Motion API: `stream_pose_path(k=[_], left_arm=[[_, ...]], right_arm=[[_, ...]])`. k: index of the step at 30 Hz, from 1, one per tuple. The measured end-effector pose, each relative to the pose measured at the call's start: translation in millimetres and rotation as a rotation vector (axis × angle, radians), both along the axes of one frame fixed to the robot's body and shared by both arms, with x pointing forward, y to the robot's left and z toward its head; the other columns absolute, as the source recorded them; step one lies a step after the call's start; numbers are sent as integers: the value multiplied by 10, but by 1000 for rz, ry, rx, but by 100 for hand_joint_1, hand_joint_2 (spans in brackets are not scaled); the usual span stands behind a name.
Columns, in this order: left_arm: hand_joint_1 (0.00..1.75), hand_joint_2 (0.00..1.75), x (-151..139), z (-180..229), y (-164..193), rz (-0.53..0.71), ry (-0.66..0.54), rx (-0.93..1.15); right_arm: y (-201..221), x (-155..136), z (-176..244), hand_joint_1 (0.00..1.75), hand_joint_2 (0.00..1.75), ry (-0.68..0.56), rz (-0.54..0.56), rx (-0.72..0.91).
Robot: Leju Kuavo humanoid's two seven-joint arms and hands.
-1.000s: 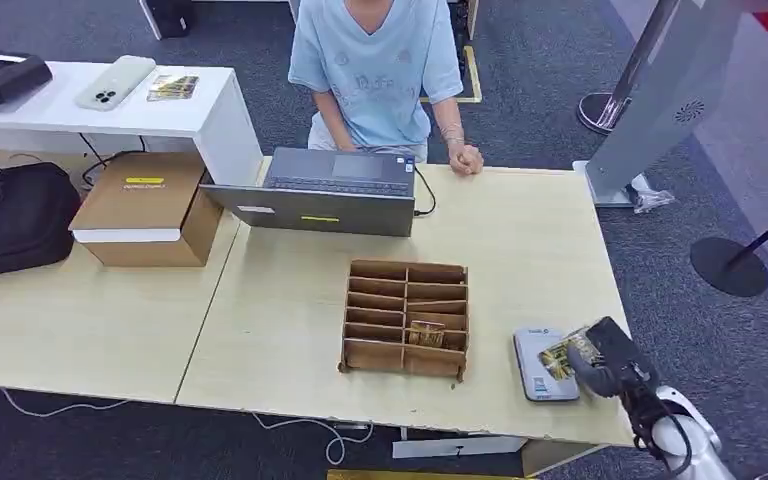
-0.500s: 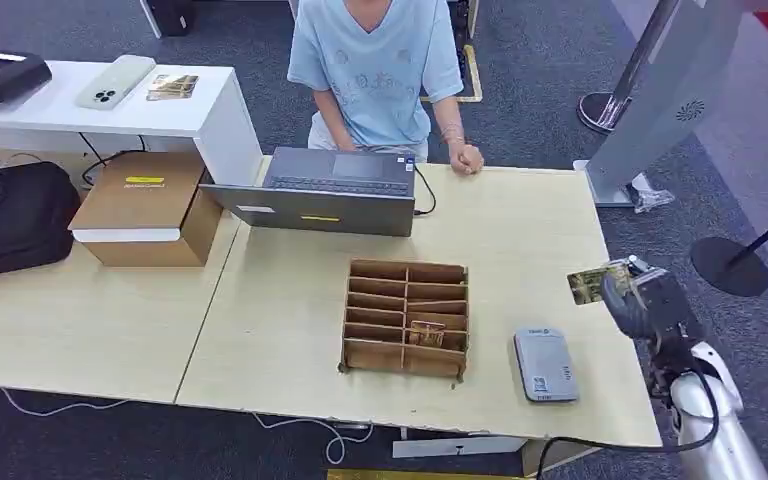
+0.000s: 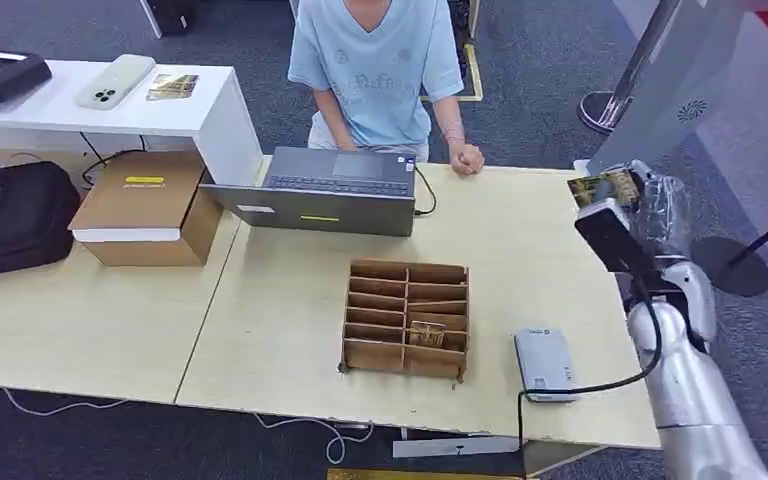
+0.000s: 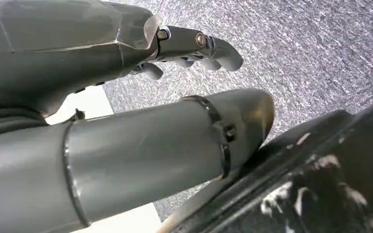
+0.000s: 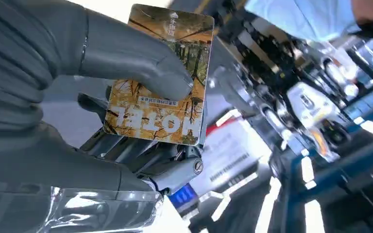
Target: Pass the card to the sensor for recognition and then transmit it.
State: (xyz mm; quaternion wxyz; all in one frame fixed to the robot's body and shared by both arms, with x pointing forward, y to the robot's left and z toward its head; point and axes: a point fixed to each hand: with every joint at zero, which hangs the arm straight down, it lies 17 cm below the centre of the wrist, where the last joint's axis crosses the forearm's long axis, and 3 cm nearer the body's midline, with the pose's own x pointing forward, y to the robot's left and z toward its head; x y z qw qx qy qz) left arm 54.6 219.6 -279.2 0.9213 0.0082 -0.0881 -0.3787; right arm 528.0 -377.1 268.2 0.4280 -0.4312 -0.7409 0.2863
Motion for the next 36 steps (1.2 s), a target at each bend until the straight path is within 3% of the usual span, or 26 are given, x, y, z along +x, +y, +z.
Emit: stream_pose_path(k=[6, 16, 24, 29, 36], left_arm=[[0, 0, 31, 6, -13, -13, -3, -5], [0, 0, 71, 12, -11, -36, -7, -10], [0, 0, 71, 11, -1, -36, -7, -8], [0, 0, 67, 9, 14, -37, -6, -7], [0, 0, 56, 9, 7, -37, -1, -11]], right_arm=[[424, 215, 431, 175, 175, -116, 6, -256], [1269, 868, 784, 175, 175, -122, 12, -639], [1754, 1119, 1091, 175, 175, -142, -7, -761], [1900, 1268, 1158, 175, 175, -84, -51, -828], [2103, 1406, 986, 175, 175, 103, -45, -836]])
